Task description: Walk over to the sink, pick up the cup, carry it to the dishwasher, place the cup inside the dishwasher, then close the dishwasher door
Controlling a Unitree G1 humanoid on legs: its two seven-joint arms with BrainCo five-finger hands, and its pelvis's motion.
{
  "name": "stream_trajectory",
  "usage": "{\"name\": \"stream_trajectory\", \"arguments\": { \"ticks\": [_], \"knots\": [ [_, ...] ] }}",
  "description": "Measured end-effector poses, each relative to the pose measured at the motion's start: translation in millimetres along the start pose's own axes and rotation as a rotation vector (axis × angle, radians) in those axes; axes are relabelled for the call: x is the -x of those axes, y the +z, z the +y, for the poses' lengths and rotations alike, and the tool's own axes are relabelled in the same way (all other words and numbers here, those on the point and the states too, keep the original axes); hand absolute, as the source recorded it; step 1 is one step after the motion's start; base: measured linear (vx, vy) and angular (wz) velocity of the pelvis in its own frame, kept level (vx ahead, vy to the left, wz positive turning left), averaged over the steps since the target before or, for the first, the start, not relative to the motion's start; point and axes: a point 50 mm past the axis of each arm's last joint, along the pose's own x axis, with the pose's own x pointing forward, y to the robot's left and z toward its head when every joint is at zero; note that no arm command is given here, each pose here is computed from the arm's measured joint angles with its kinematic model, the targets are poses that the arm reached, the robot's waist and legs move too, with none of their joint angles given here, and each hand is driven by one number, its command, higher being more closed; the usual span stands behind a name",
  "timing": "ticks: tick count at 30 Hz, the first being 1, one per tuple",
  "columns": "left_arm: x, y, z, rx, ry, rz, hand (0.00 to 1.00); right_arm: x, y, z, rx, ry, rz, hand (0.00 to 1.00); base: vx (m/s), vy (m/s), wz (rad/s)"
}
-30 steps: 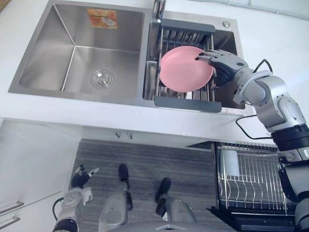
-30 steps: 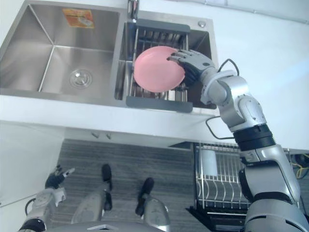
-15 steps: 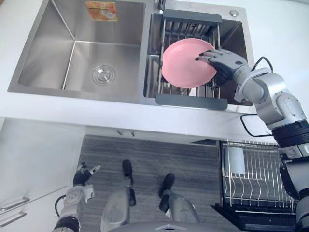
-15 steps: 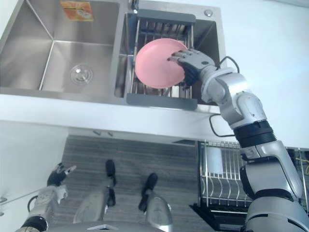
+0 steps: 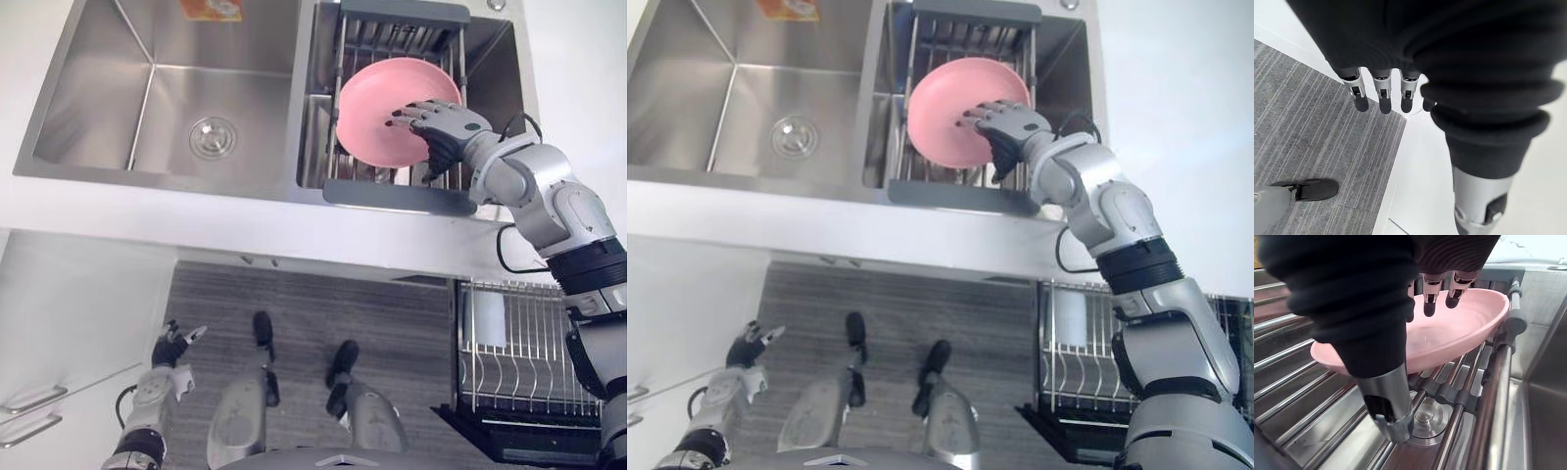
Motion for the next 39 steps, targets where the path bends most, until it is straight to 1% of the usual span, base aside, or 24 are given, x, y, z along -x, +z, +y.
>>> {"name": "stream_trajectory", "arguments": {
  "ticks": [9,15,16,18,27,34,39],
  "knots": [
    [0,0,-1,0.001,0.0,-0.001,0.0,0,1,1,0.004,0.005,-0.005,0.0,0.03,0.006,0.02],
    [0,0,-1,-0.002,-0.002,-0.001,0.0,-2,5,5,0.052,0.024,-0.02,0.0,0.01,0.001,0.0],
    [0,0,-1,-0.003,-0.003,-0.002,0.0,-2,5,5,0.059,0.024,-0.018,1.0,0.0,0.0,0.0],
    [0,0,-2,-0.005,-0.006,-0.002,0.0,-2,5,5,0.08,0.025,-0.013,1.0,0.0,0.0,0.0],
    [0,1,-3,-0.009,-0.005,-0.019,0.0,-2,13,-1,0.211,-0.109,-0.064,1.0,0.01,0.002,0.0],
    [1,2,-4,-0.013,0.017,-0.033,0.0,-2,15,0,0.254,-0.159,-0.082,1.0,0.03,0.0,-0.01],
    [1,2,-3,-0.013,0.024,-0.041,0.0,0,18,-7,0.277,-0.262,-0.096,1.0,0.04,-0.002,-0.03]
  ]
}}
